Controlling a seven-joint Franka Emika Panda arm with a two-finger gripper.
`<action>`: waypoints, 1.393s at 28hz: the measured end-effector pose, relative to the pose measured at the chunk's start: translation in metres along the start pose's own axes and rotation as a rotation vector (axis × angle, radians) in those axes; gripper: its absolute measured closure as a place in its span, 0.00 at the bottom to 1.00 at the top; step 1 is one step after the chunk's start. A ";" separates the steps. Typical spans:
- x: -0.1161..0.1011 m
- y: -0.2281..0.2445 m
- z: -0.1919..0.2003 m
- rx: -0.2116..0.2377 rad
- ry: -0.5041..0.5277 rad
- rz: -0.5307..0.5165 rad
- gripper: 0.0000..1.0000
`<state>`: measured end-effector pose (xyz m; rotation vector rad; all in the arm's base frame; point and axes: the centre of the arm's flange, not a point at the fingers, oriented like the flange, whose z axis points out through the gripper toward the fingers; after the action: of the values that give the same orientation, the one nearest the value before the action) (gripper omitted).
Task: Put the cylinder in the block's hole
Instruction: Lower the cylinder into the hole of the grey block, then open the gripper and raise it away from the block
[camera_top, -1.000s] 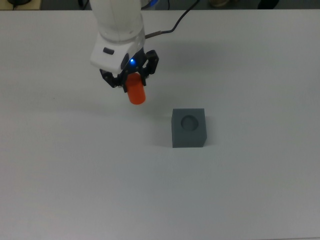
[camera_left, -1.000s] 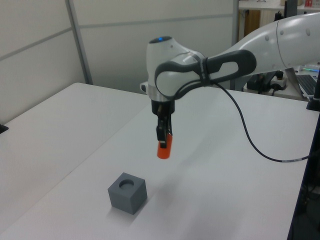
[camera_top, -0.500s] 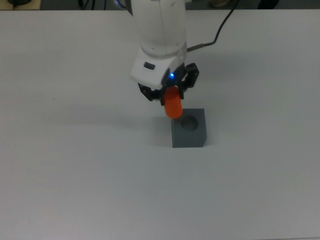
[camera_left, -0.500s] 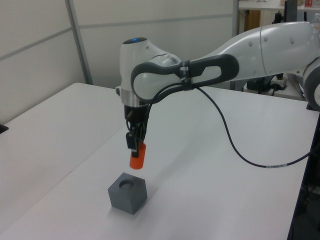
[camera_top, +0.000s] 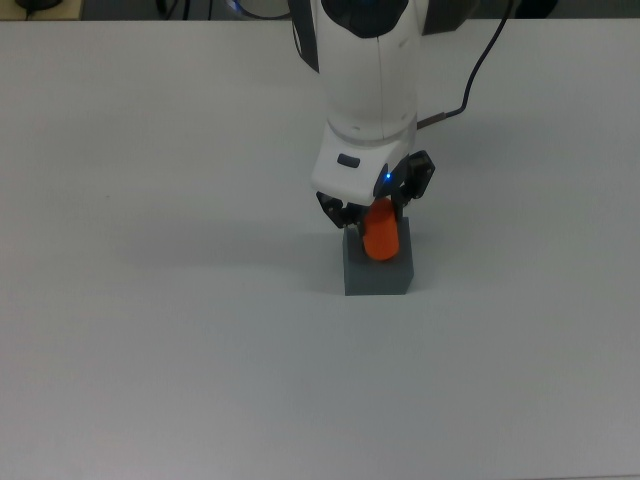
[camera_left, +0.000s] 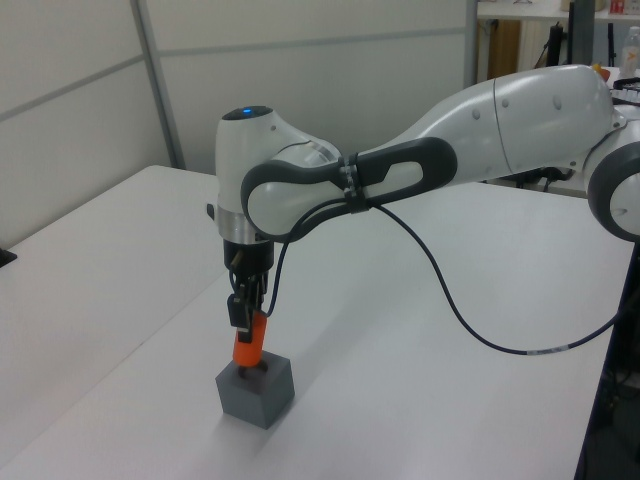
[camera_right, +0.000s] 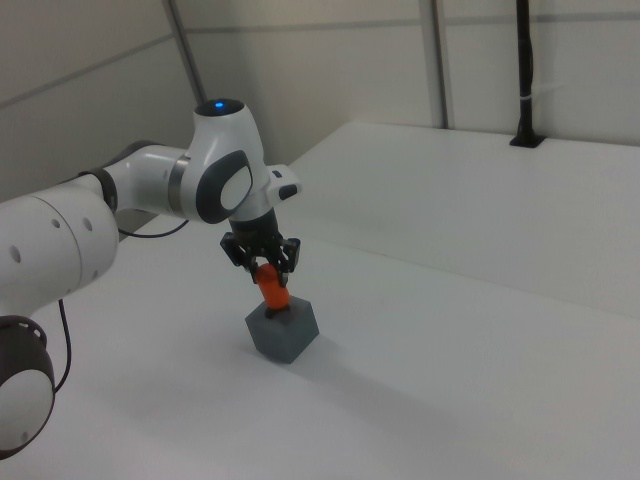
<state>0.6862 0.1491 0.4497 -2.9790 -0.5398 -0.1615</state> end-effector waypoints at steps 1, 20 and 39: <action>0.001 0.000 0.003 -0.005 0.000 -0.003 0.49; 0.004 -0.008 0.016 -0.026 -0.015 -0.032 0.49; -0.003 -0.015 0.027 -0.024 -0.062 -0.042 0.48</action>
<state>0.6805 0.1649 0.4241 -3.0058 -0.6127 -0.0806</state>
